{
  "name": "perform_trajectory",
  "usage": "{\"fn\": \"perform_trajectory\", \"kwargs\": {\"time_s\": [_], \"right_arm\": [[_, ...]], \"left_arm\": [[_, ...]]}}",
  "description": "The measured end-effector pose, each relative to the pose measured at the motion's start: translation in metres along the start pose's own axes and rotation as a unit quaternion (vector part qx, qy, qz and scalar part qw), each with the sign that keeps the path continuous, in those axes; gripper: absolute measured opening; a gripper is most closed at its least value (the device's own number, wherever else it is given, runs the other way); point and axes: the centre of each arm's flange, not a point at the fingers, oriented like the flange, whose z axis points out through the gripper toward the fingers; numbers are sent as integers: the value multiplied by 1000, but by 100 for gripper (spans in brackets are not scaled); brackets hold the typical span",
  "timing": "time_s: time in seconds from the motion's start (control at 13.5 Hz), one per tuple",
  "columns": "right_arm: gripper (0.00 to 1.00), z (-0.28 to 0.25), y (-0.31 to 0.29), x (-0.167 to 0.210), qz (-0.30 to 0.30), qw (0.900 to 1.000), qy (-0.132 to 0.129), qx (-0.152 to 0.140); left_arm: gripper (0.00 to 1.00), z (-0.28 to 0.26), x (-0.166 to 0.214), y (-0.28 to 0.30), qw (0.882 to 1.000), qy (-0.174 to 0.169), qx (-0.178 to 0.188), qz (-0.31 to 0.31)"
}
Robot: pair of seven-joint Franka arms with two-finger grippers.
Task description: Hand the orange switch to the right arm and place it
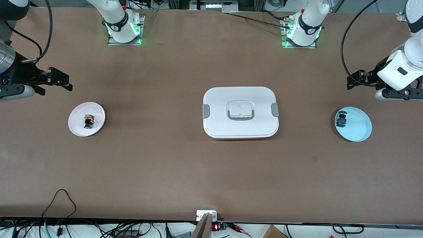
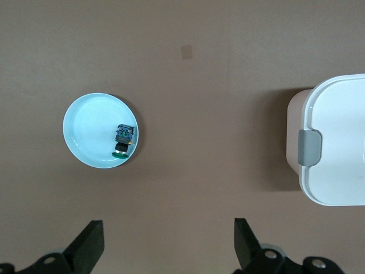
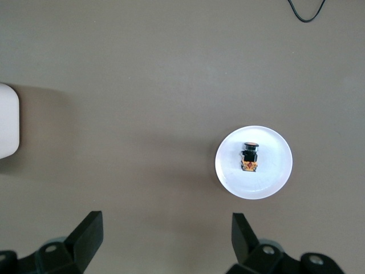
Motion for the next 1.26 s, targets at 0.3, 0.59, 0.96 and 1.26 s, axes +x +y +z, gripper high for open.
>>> {"fn": "perform_trajectory", "kwargs": {"time_s": [0.3,0.59,0.96,1.26], "right_arm": [[100,-2,-12,-2,-16,1000,-4,-21],[100,1,-45,-2,-48,997,-14,-58],[100,1,-19,-4,-20,999,-19,-38],[100,1,-10,-6,-9,999,-21,-27]], "left_arm": [[100,0,0,0,1000,0,0,0],[100,0,0,0,1000,0,0,0],[100,0,0,0,1000,0,0,0],[100,0,0,0,1000,0,0,0]]}}
